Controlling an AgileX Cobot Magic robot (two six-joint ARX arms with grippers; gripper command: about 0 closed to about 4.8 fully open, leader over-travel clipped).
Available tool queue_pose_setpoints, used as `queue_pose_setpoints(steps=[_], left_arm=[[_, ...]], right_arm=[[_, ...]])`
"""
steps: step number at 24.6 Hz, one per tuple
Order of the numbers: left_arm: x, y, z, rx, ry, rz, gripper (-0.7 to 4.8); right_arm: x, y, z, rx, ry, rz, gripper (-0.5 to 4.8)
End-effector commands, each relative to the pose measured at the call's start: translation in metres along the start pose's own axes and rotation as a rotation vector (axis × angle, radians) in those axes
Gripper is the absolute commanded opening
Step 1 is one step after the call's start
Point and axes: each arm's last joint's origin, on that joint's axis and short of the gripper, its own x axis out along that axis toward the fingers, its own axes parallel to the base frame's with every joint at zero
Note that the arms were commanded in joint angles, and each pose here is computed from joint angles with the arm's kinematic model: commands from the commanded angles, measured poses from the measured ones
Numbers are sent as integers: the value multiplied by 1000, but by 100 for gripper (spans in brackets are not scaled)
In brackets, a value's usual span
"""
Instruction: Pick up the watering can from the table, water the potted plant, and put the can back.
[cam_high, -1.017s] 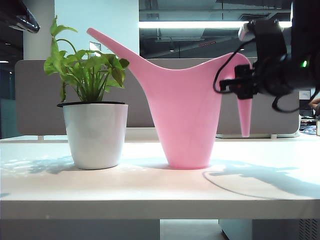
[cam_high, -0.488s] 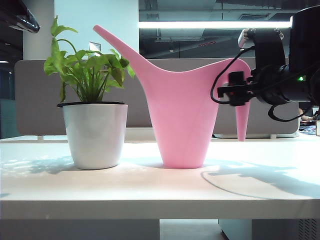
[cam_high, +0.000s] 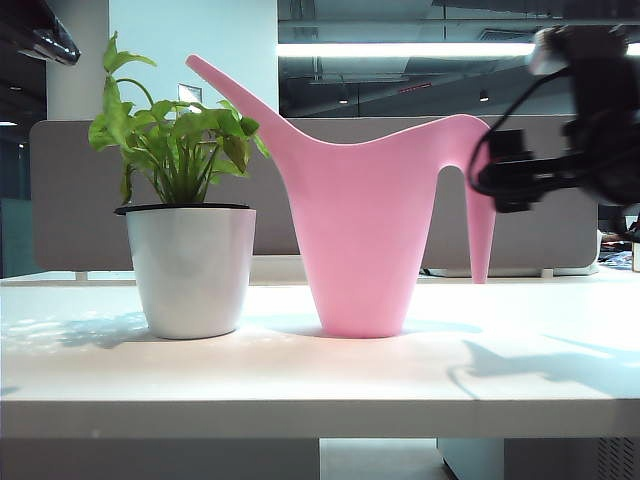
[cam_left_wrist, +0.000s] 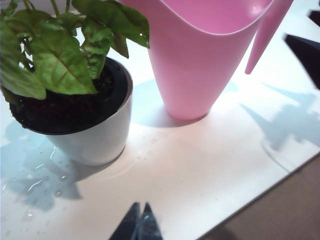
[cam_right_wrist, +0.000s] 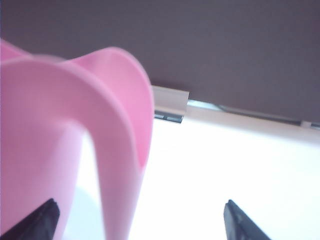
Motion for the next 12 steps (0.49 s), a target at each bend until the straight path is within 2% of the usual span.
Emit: queue_pose_setpoints(steps=[1,2,3,4,5,10,12], left_arm=[[-1,0,3,4,-20,3,3],[-1,1,3,2,-20,7,3],[-1,3,3,-3,-19,18,3],[-2,6,3,-11,-21,40,3],[-4,11,1,-24,-32,73,3],[-17,23,-24,-64,-68,192,3],[-21,22,-51,-67,-87,206,3]], right_arm=[[-31,1,6,18,-51,17,278],[-40,1,7,20,-63,25,188],[-59,1,9,27,-94,44,49],[-73,1,9,47,-120,57,5],[-84,0,8,83,-140,64,-6],[-87,4,4,126,-47,101,-6],[-86,5,-3,115,17,107,-6]])
